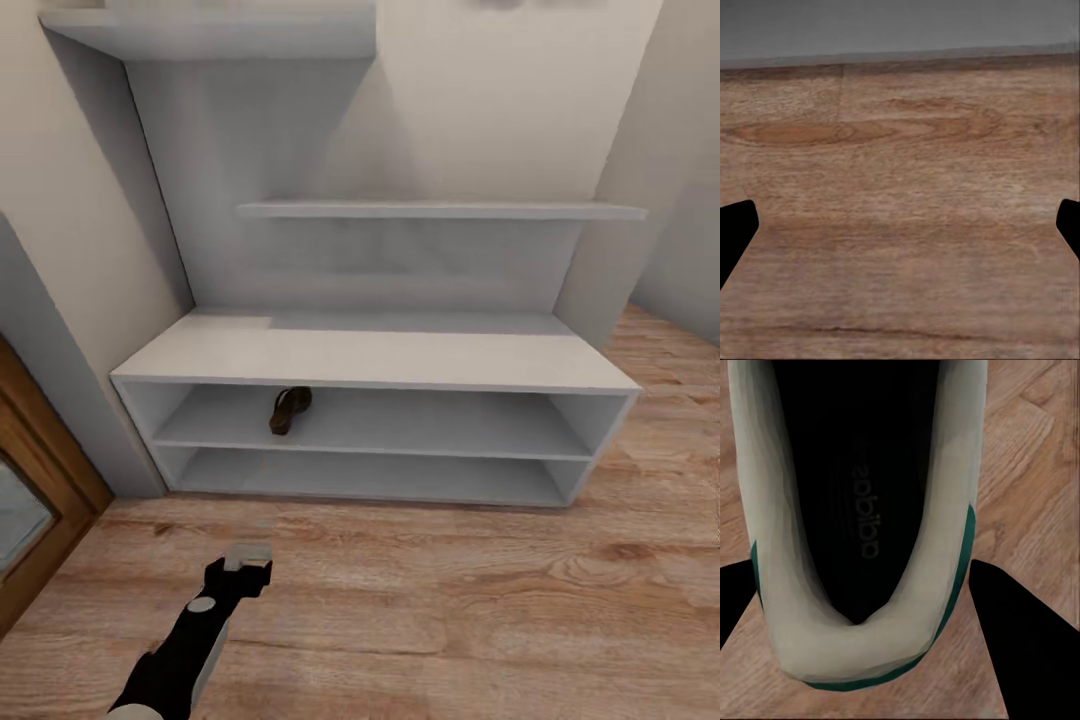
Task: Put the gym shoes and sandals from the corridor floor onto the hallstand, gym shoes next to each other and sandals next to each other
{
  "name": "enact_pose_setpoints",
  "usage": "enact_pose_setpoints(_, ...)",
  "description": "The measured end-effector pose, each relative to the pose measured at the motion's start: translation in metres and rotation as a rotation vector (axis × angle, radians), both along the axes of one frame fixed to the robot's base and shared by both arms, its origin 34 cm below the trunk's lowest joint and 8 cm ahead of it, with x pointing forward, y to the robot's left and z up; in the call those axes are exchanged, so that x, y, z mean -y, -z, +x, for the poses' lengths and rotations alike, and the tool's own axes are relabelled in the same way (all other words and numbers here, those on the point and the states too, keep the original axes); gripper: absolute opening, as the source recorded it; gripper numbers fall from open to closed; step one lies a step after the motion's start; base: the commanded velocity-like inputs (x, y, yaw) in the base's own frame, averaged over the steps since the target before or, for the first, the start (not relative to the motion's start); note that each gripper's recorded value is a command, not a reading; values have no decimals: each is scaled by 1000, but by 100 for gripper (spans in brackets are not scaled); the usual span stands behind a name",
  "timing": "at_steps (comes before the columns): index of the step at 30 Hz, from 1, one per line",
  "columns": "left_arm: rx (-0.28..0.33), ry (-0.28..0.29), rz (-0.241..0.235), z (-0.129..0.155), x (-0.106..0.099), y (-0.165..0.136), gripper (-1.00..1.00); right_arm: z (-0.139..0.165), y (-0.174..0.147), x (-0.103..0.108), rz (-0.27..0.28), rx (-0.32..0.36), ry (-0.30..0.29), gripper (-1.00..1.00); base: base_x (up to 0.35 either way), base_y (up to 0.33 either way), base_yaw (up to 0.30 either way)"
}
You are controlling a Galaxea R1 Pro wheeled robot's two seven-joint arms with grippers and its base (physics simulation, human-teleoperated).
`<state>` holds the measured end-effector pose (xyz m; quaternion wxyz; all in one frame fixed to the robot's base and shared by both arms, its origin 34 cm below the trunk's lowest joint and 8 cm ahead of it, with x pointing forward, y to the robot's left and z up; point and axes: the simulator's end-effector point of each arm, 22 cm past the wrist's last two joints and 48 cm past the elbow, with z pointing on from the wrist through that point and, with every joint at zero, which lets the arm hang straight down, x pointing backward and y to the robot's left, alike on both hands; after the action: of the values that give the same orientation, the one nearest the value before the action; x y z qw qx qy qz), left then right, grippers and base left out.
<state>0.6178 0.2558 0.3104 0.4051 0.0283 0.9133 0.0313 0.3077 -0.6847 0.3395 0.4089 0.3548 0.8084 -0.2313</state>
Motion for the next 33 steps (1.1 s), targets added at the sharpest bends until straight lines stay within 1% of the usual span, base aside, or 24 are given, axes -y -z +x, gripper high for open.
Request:
enact_pose_setpoints(1,13,23,-18,-14,4,7,100,0,0,0,0,-1,-1,-100,-327,0,0)
enact_pose_setpoints(2,15,33,-24,-20,6,9,100,0,0,0,0,-1,-1,-100,-224,0,0)
enact_pose_setpoints(3,22,75,-44,-40,8,18,100,0,0,0,0,-1,-1,-100,-143,0,0)
enact_pose_setpoints(4,22,102,-58,-52,7,22,100,0,0,0,0,0,-1,-100,-92,0,0)
enact_pose_setpoints(5,23,132,-71,-62,7,26,100,1,0,0,0,1,-1,-100,-73,0,0)
enact_pose_setpoints(6,24,150,-78,-68,7,27,100,1,0,0,0,1,-1,-100,-38,0,0)
enact_pose_setpoints(8,10,266,-137,-99,6,36,100,0,0,0,0,1,0,-100,-16,0,0)
enact_pose_setpoints(9,5,300,-163,-110,4,37,100,0,0,0,0,1,0,-100,-8,0,0)
enact_pose_setpoints(10,3,327,-191,-119,1,37,100,0,0,0,0,1,0,-100,-6,0,0)
enact_pose_setpoints(11,4,339,-206,-123,-1,36,100,0,0,0,0,1,0,-100,-4,0,0)
enact_pose_setpoints(14,5,394,-313,-151,-5,34,100,0,0,0,0,2,1,-100,-2,0,0)
enact_pose_setpoints(15,3,404,-332,-156,-4,34,100,0,0,0,0,2,1,-100,0,0,0)
enact_pose_setpoints(16,-4,430,-376,-169,-2,34,100,0,0,0,0,2,1,-100,0,0,0)
enact_pose_setpoints(17,-13,453,-410,-181,-6,34,100,0,0,0,0,2,1,-100,0,0,0)
enact_pose_setpoints(19,-20,470,-443,-192,-11,32,100,0,0,0,0,2,1,-100,0,0,0)
enact_pose_setpoints(21,-22,476,-464,-200,-14,32,100,0,0,0,-1,3,1,-100,0,0,0)
enact_pose_setpoints(22,-5,420,-473,-208,-31,36,100,1,-3,2,-8,8,4,-100,0,0,0)
enact_pose_setpoints(26,-2,414,-471,-208,-33,35,100,0,-2,2,-7,5,4,-100,0,-65,0)
enact_pose_setpoints(33,-2,417,-474,-209,-32,35,100,0,-2,2,-7,4,4,-100,-83,-209,0)
